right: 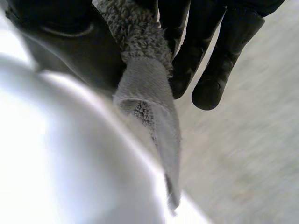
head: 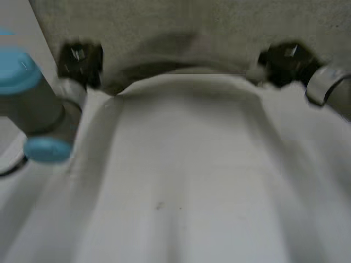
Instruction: Fold the towel.
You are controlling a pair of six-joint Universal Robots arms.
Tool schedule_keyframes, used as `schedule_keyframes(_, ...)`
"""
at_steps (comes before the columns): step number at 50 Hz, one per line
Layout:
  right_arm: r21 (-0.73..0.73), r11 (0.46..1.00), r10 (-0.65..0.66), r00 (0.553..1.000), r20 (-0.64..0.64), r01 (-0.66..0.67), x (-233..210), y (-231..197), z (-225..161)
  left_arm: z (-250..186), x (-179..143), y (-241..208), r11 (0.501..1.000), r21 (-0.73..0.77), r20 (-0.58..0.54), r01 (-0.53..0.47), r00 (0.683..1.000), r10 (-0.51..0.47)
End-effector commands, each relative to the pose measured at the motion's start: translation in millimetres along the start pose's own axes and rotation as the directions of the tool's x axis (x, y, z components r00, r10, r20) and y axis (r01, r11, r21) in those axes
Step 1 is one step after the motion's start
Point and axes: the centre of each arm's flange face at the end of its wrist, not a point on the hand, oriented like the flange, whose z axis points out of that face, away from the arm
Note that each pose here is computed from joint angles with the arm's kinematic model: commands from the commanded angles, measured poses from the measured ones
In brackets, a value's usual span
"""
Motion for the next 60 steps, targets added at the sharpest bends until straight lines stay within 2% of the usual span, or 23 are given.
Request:
schedule_keyframes(1, -0.201, 0.977, -0.048, 0.992, 0.115, 0.071, -35.5, 90.1, 4.0, -33.5, 25.8, 102.0, 0.969, -0.238, -0.082, -0.067, 0.995, 0.049)
schedule_keyframes(5, -0.283, 0.955, -0.057, 0.992, 0.117, 0.088, -41.0, 114.8, 2.5, -49.4, 32.0, 135.5, 0.931, -0.325, -0.144, -0.166, 0.982, 0.125)
schedule_keyframes(9, -0.311, 0.947, -0.055, 0.994, 0.092, 0.081, -33.5, 108.2, -3.2, -58.3, 29.3, 140.8, 0.912, -0.348, -0.167, -0.220, 0.971, 0.170)
schedule_keyframes(15, -0.335, 0.939, -0.062, 0.997, 0.049, 0.075, -10.5, 78.1, -25.7, -64.9, 10.2, 106.3, 0.924, -0.299, -0.129, -0.240, 0.969, 0.210)
schedule_keyframes(22, -0.415, 0.907, -0.039, 0.996, 0.080, 0.068, -8.6, 55.2, -64.8, -92.7, -5.0, 69.3, 0.930, -0.280, -0.105, -0.240, 0.970, 0.218)
schedule_keyframes(24, -0.498, 0.860, -0.046, 0.990, 0.133, 0.107, -8.3, 55.9, -91.8, -119.5, -6.2, 60.4, 0.910, -0.321, -0.141, -0.262, 0.964, 0.227)
schedule_keyframes(25, -0.499, 0.860, -0.046, 0.990, 0.134, 0.107, -8.3, 56.0, -91.9, -119.6, -6.2, 60.4, 0.910, -0.321, -0.141, -0.262, 0.964, 0.227)
schedule_keyframes(26, -0.549, 0.824, -0.047, 0.983, 0.179, 0.139, -9.1, 58.7, -108.1, -137.0, -6.4, 57.6, 0.891, -0.352, -0.175, -0.286, 0.956, 0.237)
schedule_keyframes(27, -0.549, 0.824, -0.047, 0.983, 0.179, 0.139, -9.1, 58.7, -108.2, -155.4, -6.7, 53.9, 0.871, -0.375, -0.220, -0.318, 0.943, 0.249)
schedule_keyframes(28, -0.593, 0.786, -0.040, 0.971, 0.235, 0.176, -11.3, 61.1, -124.9, -155.5, -6.7, 53.8, 0.871, -0.375, -0.220, -0.318, 0.943, 0.250)
schedule_keyframes(29, -0.624, 0.750, -0.031, 0.954, 0.297, 0.219, -13.8, 62.4, -140.4, -171.1, -6.7, 49.2, 0.855, -0.380, -0.267, -0.352, 0.927, 0.262)
schedule_keyframes(30, -0.624, 0.750, -0.031, 0.954, 0.298, 0.219, -13.8, 62.4, -140.6, -171.3, -6.7, 49.1, 0.855, -0.380, -0.268, -0.352, 0.927, 0.262)
schedule_keyframes(32, -0.643, 0.712, -0.014, 0.922, 0.387, 0.280, -15.0, 65.7, -158.2, -188.7, -9.9, 42.2, 0.844, -0.361, -0.327, -0.396, 0.902, 0.283)
schedule_keyframes(34, -0.630, 0.722, -0.018, 0.918, 0.397, 0.287, -15.0, 66.2, -158.3, -188.4, -14.1, 40.0, 0.847, -0.345, -0.330, -0.404, 0.897, 0.293)
schedule_keyframes(36, -0.615, 0.740, -0.019, 0.921, 0.388, 0.274, -14.1, 65.3, -156.2, -183.6, -19.0, 40.0, 0.851, -0.335, -0.323, -0.405, 0.898, 0.300)
schedule_keyframes(38, -0.568, 0.789, -0.009, 0.930, 0.368, 0.232, -12.2, 63.3, -146.7, -169.3, -22.9, 32.6, 0.876, -0.286, -0.304, -0.387, 0.904, 0.300)
schedule_keyframes(39, -0.568, 0.790, -0.009, 0.930, 0.368, 0.232, -12.2, 63.3, -146.7, -169.2, -22.9, 32.5, 0.877, -0.286, -0.304, -0.387, 0.904, 0.300)
schedule_keyframes(41, -0.546, 0.822, 0.043, 0.939, 0.341, 0.160, -12.0, 69.7, -132.7, -150.1, -17.5, 37.1, 0.895, -0.263, -0.302, -0.360, 0.912, 0.278)
schedule_keyframes(47, -0.523, 0.846, 0.064, 0.956, 0.285, 0.099, -11.0, 77.2, -106.5, -117.5, 2.5, 45.0, 0.910, -0.221, -0.331, -0.350, 0.905, 0.267)
schedule_keyframes(52, -0.529, 0.849, 0.094, 0.978, 0.185, 0.019, -0.5, 98.9, -70.3, -62.0, 5.3, 70.7, 0.896, -0.259, -0.265, -0.359, 0.919, 0.292)
schedule_keyframes(60, -0.506, 0.862, 0.089, 0.993, 0.077, -0.038, 8.6, 116.6, -33.9, -12.5, 14.1, 95.1, 0.903, -0.239, -0.235, -0.358, 0.923, 0.304)
